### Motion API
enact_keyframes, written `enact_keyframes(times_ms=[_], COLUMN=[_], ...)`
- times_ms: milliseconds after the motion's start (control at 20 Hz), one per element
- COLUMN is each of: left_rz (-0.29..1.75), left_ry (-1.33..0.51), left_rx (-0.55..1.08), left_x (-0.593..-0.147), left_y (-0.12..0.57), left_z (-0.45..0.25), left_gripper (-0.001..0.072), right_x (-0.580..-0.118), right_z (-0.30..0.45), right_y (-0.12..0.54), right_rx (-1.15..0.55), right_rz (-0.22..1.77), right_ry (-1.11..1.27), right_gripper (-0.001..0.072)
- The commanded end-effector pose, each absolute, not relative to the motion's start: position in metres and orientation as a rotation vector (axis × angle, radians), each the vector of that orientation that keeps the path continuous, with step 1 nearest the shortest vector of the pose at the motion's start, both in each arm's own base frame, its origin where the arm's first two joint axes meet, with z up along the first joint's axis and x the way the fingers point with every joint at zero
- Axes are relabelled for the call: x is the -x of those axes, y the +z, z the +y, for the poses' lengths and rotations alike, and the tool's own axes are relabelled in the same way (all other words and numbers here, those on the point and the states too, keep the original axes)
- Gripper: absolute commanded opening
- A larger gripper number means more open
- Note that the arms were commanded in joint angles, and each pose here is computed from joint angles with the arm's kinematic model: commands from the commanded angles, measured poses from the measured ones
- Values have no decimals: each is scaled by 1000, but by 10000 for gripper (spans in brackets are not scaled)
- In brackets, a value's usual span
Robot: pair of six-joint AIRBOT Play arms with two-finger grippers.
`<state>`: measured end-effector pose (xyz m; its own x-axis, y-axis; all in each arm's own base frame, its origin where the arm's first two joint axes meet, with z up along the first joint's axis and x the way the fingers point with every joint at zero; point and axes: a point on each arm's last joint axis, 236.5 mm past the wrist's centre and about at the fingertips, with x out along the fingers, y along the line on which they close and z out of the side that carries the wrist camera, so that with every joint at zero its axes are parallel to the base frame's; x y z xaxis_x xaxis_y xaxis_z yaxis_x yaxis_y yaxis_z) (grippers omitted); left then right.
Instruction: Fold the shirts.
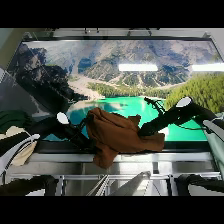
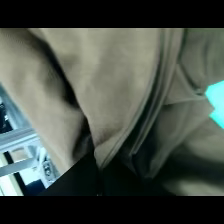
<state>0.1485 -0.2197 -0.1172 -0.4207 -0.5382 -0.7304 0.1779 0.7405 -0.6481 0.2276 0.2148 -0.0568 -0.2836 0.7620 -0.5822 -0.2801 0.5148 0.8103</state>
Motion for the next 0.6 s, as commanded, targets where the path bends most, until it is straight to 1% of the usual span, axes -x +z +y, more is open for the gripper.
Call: enact_keyframes(times_ms=[0, 150, 250, 300, 400, 450, 550], left_rz=[1771, 1590, 1384, 1257, 979, 819, 538], left_ry=[-798, -814, -802, -786, -734, -677, -507], left_rx=[320, 349, 363, 364, 318, 285, 200], left_x=[-169, -217, -262, -284, -313, -322, -321], left_y=[-114, -68, -6, 36, 132, 186, 279], left_z=[-224, -222, -209, -197, -162, -139, -86], left_gripper=[8, 8, 8, 8, 8, 9, 9], right_x=[-234, -265, -293, -309, -334, -343, -350], right_z=[221, 216, 204, 195, 174, 163, 138], right_y=[-39, -3, 39, 67, 136, 183, 276], right_rx=[-433, -402, -379, -363, -334, -328, -312], right_rz=[1496, 1386, 1269, 1187, 980, 828, 518], right_ry=[1133, 1130, 1099, 1064, 1003, 972, 867], right_gripper=[18, 18, 18, 18, 18, 18, 18])
